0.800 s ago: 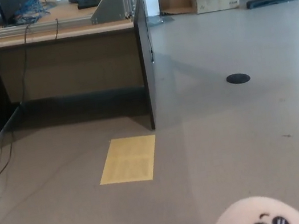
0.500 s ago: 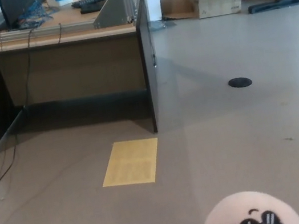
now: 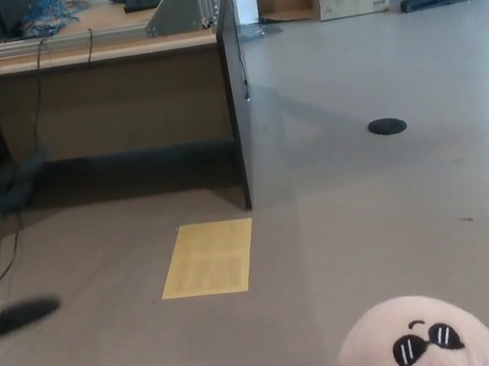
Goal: The robot extends its left hand to pick up an emotional support dumpling from the palm of a person and brings its hand down by its side. Then it extends its arm again to hand the dumpling back to the person.
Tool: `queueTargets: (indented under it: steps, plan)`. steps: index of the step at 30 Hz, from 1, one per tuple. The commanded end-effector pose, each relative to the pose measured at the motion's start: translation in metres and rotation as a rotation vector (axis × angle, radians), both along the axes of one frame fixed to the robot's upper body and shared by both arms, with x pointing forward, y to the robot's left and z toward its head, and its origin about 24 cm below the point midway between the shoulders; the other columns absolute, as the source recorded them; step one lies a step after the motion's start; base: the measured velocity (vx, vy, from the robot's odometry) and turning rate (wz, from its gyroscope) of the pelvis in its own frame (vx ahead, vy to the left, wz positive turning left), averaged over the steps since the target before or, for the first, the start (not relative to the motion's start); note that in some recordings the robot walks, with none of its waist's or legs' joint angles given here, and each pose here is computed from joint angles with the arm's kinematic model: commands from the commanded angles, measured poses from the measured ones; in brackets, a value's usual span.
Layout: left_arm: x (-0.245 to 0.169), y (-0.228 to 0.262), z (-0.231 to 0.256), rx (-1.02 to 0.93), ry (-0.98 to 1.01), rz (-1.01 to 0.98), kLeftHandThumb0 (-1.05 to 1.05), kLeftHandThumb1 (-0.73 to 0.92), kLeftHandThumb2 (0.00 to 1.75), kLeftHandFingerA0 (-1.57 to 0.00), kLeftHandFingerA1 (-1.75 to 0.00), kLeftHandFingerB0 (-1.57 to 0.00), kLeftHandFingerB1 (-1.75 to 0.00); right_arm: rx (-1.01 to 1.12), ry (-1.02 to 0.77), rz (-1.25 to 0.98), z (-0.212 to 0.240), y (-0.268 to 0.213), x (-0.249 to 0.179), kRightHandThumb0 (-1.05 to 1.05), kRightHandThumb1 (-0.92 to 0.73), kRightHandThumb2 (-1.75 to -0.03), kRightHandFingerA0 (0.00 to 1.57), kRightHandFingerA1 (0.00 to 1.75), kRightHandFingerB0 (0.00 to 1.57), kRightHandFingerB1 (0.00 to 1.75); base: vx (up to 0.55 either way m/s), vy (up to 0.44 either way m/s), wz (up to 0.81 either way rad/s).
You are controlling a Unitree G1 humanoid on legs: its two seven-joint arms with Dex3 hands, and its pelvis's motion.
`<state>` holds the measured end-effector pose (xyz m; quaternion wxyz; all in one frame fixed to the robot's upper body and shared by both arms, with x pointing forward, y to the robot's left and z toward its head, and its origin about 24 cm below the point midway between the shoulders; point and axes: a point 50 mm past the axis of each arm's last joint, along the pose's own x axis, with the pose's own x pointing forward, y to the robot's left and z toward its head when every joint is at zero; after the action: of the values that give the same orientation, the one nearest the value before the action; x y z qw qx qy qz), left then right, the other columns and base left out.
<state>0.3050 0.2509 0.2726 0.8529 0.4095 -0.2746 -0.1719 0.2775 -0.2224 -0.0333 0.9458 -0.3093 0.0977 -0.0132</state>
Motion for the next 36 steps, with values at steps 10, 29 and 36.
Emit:
queueTargets:
  steps: [10,29,36]
  plan:
    - [-0.037,-0.145,0.097,0.600,-0.001,-0.434,-0.56,0.32,0.56,-0.07,-0.31,0.00,-0.13,-0.034,-0.083,0.010,0.013,-0.004,0.009,-0.26,-0.57,-0.57,0.81,0.54,0.77,0.51,0.00,0.000,0.00]
    - [-0.061,-0.216,0.078,0.978,0.195,-0.526,-0.66,0.43,0.86,0.00,-0.05,0.00,0.00,-0.065,-0.071,0.059,0.015,0.002,0.016,-0.23,-0.57,-0.56,0.83,0.54,0.75,0.50,0.00,0.000,0.00]
    - [-0.057,-0.229,0.062,1.046,0.216,-0.516,-0.71,0.41,0.88,0.00,-0.01,0.00,0.00,-0.099,-0.101,0.089,0.020,0.006,0.020,-0.36,-0.62,-0.60,0.78,0.48,0.63,0.42,0.00,0.000,0.00]
